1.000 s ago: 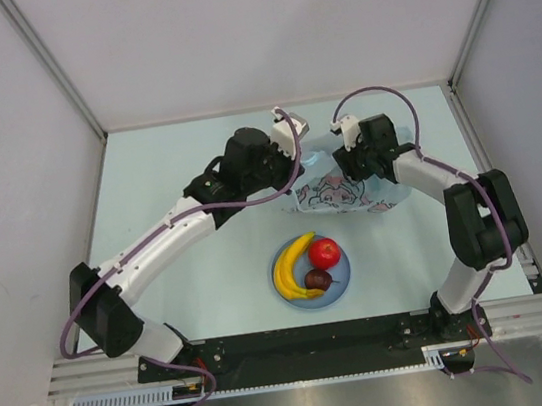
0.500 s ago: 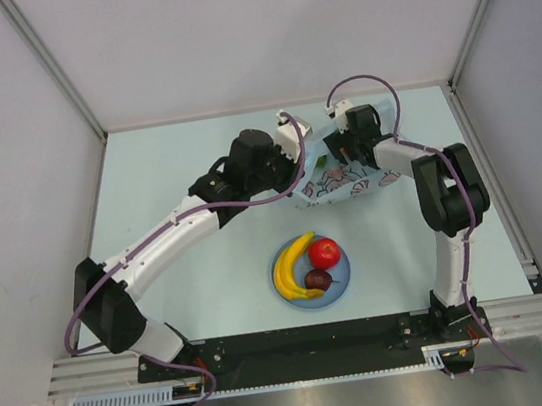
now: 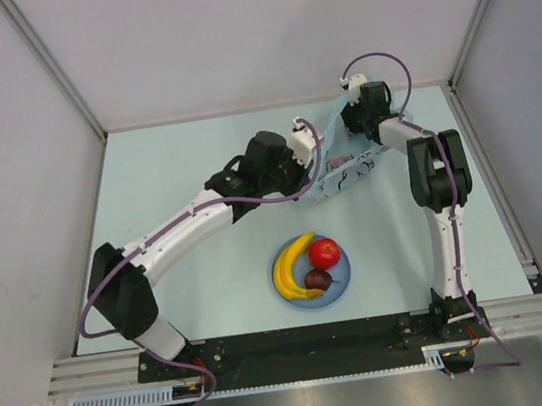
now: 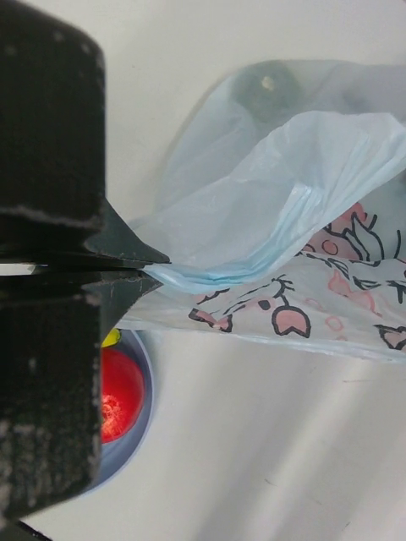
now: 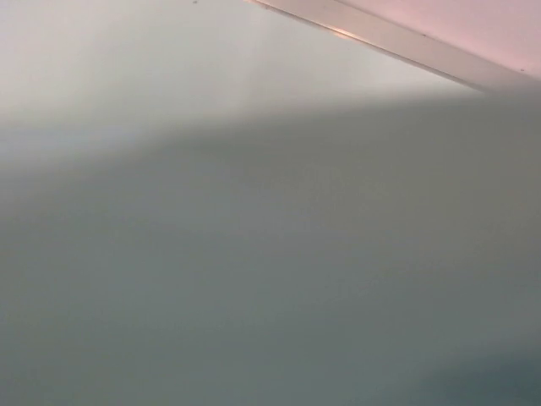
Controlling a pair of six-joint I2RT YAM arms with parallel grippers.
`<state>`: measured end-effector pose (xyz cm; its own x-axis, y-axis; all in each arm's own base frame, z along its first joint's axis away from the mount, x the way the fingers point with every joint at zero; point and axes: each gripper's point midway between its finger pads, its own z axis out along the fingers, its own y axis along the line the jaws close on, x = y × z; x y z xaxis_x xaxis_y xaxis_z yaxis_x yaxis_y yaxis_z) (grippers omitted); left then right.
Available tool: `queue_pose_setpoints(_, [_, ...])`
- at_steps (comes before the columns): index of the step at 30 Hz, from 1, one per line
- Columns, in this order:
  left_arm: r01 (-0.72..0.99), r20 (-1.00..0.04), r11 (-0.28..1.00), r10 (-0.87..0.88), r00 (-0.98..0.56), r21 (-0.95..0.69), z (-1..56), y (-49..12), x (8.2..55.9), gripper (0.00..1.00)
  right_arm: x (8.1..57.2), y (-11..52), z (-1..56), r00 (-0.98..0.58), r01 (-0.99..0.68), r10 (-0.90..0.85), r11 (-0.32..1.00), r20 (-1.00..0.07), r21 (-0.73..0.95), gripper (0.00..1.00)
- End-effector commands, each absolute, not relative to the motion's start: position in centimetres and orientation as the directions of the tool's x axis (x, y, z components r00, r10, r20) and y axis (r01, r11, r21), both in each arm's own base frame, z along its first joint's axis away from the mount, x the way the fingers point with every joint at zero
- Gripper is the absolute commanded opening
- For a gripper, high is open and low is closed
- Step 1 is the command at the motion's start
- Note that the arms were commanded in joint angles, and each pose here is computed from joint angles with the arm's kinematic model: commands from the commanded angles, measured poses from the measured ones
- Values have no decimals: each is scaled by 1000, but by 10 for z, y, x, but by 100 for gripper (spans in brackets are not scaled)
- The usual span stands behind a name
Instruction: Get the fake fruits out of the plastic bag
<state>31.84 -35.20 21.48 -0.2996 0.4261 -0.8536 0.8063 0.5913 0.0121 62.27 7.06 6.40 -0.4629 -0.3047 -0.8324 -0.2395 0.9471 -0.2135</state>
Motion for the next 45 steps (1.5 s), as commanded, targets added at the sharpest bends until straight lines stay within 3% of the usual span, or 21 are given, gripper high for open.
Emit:
queue_pose_setpoints(1, [809, -882, 584, 413, -227, 65, 240, -362, 327, 0, 606, 87, 113, -408, -349, -253, 931, -877, -106, 29])
queue_pose_setpoints(3, [796, -883, 601, 409, -230, 71, 240, -361, 331, 0, 583, 94, 146, -380, -398, -248, 914, -891, -84, 26])
queue_pose_setpoints(10, [776, -890, 630, 372, -266, 32, 236, -360, 329, 0, 497, 108, 180, -450, -468, -222, 884, -865, 17, 17])
queue_pose_setpoints(16, [766, -893, 639, 383, -238, 71, 236, -337, 317, 0, 401, 127, 141, -595, -502, -264, 860, -759, 94, 14])
queue_pose_setpoints(17, [764, -886, 640, 396, -241, 78, 228, -332, 315, 0, 371, 128, 111, -648, -504, -274, 854, -711, 130, 8])
queue_pose_setpoints(20, [764, -886, 637, 407, -221, 102, 230, -322, 310, 0, 344, 139, 118, -637, -514, -242, 841, -732, 170, 8])
queue_pose_setpoints(22, [764, -887, 636, 410, -212, 111, 232, -319, 308, 0, 343, 143, 139, -597, -540, -230, 823, -769, 173, 10])
queue_pose_setpoints(28, [759, -887, 644, 402, -228, 97, 225, -319, 311, 0, 327, 152, 250, -286, -707, -317, 707, -904, -24, 15])
queue_pose_setpoints(31, [757, -896, 646, 390, -214, 100, 233, -321, 315, 0, 293, 168, 289, -134, -806, -368, 581, -920, -115, 19])
queue_pose_setpoints(33, [753, -900, 650, 383, -207, 104, 236, -321, 317, 0, 256, 183, 285, -37, -883, -452, 433, -891, -183, 21])
queue_pose_setpoints(36, [740, -912, 665, 360, -198, 102, 248, -315, 321, 0, 207, 198, 249, -32, -962, -568, 242, -822, -129, 20])
queue_pose_setpoints(45, [694, -940, 712, 299, -165, 104, 278, -271, 320, 0, 159, 208, 150, -148, -988, -749, 78, -646, 136, 18])
